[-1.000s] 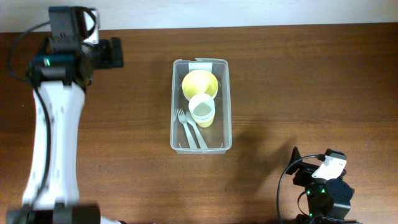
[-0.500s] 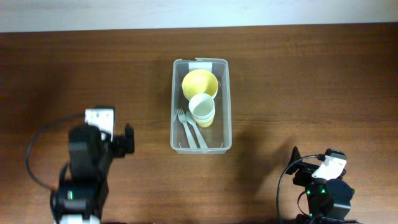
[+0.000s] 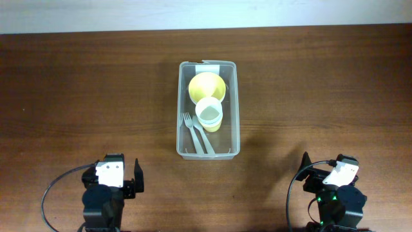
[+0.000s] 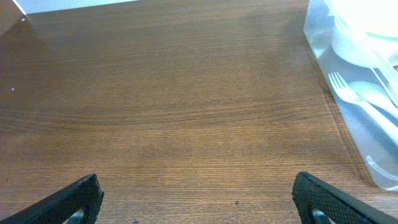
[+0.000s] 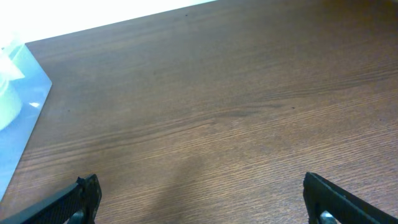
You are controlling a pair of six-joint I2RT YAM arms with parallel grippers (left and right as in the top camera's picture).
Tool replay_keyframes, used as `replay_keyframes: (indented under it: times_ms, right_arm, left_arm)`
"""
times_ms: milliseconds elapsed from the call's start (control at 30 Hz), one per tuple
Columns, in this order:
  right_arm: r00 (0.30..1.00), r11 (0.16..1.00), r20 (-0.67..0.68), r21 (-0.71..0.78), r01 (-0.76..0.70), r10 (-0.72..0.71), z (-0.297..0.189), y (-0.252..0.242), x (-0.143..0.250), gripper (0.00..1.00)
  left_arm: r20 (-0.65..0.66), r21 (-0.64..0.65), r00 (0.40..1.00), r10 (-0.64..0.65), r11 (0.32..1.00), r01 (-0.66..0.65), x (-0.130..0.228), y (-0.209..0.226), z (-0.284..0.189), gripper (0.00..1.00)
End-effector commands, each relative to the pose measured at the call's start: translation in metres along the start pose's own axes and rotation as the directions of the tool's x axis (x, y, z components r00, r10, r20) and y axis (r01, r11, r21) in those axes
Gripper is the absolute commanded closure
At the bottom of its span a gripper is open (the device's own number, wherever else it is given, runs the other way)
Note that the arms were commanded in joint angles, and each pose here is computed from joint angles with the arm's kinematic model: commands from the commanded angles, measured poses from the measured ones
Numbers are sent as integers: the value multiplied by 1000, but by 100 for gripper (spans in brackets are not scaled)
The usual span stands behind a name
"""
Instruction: Pack container
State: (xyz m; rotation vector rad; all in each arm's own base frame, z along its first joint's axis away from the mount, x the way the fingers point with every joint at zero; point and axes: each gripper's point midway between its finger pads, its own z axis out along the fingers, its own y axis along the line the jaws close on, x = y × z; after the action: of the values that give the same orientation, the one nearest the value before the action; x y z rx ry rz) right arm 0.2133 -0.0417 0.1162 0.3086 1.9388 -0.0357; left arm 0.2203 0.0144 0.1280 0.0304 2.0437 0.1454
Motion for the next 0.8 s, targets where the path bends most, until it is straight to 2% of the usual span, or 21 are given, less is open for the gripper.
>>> replay_keyframes:
  times_ms: [0,433,767]
  right_arm:
    - [1000,1000,-1,-8,10,-10,1,2,2,1]
    - [1000,1000,-1,-8,10,-10,1,1,2,1]
    - [1000,1000,-1,-8,10,-10,1,2,2,1]
  left_arm:
    - [29,24,1000,-10,1000,9,8,-6,2,0]
    - [113,45,994,-9,999,4,6,-13,2,0]
    - [107,50,994,-6,999,1,7,-14,2,0]
